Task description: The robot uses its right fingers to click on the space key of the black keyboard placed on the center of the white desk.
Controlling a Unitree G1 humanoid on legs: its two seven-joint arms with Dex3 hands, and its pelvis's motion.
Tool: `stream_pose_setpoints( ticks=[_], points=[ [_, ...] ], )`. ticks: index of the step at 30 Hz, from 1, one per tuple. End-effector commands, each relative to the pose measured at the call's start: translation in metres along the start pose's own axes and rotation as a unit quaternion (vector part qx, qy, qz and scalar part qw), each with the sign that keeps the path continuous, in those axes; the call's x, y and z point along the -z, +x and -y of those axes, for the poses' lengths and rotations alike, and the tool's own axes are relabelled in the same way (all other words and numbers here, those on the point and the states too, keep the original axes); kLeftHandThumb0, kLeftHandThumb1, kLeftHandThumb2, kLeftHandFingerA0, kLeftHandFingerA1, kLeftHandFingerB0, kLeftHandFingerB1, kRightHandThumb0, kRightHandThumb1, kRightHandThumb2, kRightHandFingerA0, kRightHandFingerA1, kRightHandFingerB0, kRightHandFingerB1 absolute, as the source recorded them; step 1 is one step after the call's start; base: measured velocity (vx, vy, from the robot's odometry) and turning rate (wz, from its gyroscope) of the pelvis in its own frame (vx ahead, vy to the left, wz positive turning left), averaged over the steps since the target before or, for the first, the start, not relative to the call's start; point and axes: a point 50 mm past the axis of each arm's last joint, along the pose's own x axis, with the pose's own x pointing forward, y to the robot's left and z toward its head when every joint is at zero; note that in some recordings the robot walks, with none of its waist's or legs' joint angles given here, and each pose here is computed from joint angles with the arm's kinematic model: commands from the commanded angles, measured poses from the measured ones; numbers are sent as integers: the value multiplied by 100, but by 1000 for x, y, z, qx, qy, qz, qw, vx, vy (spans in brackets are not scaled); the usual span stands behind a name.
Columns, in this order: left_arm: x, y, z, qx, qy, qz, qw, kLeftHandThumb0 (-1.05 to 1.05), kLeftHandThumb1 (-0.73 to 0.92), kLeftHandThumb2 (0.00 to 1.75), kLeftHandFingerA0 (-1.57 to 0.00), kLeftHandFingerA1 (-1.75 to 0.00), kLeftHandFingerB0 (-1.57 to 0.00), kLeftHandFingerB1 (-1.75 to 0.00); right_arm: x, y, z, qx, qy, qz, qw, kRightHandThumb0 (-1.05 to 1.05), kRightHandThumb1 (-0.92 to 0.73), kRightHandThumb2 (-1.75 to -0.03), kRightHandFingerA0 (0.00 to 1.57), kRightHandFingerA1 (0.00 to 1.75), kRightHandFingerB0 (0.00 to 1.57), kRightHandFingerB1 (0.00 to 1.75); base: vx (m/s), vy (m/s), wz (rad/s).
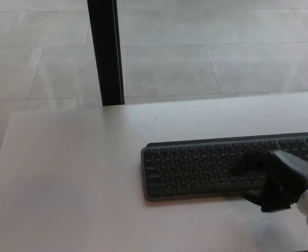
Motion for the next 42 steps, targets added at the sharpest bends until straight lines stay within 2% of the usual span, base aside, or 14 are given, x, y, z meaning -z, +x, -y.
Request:
stream_pose_setpoints(
  ticks=[1,3,4,6,9,11,12,14,18,26,31,38,39,42],
  points=[
    [-15,1,-14,-31,-15,31,999,-51,62,59,-81,-77,-69,-59,12,-8,-24,-33,-196,35,979,-38,-63,-60,84,137,64,46,0,0,0],
    [-15,2,-15,-32,-9,32,999,-51,62,59,-82,-76,-70,-58,12,-7,-26,-27,-197,37,979,-37,-62,-61,85,140,65,47,0,0,0],
    [-15,2,-15,-32,-5,33,999,-51,62,59,-83,-75,-71,-59,13,-6,-27,-23,-209,37,977,-38,-62,-62,79,145,65,47,0,0,0],
    [-15,2,-15,-31,-4,32,999,-52,62,59,-78,-71,-71,-60,13,-6,-28,-16,-215,45,975,-36,-62,-58,81,149,66,48,0,0,0],
    [-15,2,-15,-29,-14,33,999,-52,61,58,-77,-71,-71,-60,13,-6,-29,-17,-226,50,973,-35,-62,-58,79,150,65,47,0,0,0],
    [-16,2,-15,-30,-14,33,999,-51,62,58,-83,-78,-70,-60,13,-6,-31,-12,-234,59,970,-36,-60,-64,80,153,65,51,0,0,0],
    [-16,2,-15,-29,-18,32,999,-50,62,58,-81,-76,-68,-59,13,-6,-31,-13,-236,58,970,-34,-61,-58,83,152,65,48,0,0,0],
    [-16,2,-15,-32,-20,30,999,-51,62,58,-78,-70,-69,-58,13,-5,-32,-14,-234,53,971,-35,-61,-58,84,151,66,48,0,0,0],
    [-15,1,-15,-31,-19,33,999,-50,62,58,-82,-76,-71,-60,13,-5,-32,-14,-233,49,971,-35,-61,-58,83,149,65,47,0,0,0],
    [-14,1,-15,-28,-9,33,999,-52,62,59,-73,-69,-69,-58,11,-2,-33,-10,-215,52,975,-35,-61,-58,82,146,63,47,0,0,0],
    [-13,1,-16,-31,-1,35,999,-52,62,59,-82,-75,-71,-59,8,-1,-33,-10,-203,58,977,-35,-60,-58,86,145,63,47,0,0,0],
    [-12,1,-15,-29,-11,30,999,-52,62,59,-78,-73,-71,-59,11,0,-32,-10,-194,51,980,-36,-61,-58,87,144,64,47,0,0,0],
    [-12,1,-15,-29,2,34,999,-53,63,59,-79,-72,-71,-58,12,2,-32,-19,-184,35,982,-37,-61,-61,84,138,62,46,0,0,0],
    [-11,1,-14,-26,-14,33,999,-52,61,58,-79,-75,-70,-59,16,3,-32,-20,-161,18,987,-35,-59,-59,85,134,63,47,0,0,0]
  ],
)
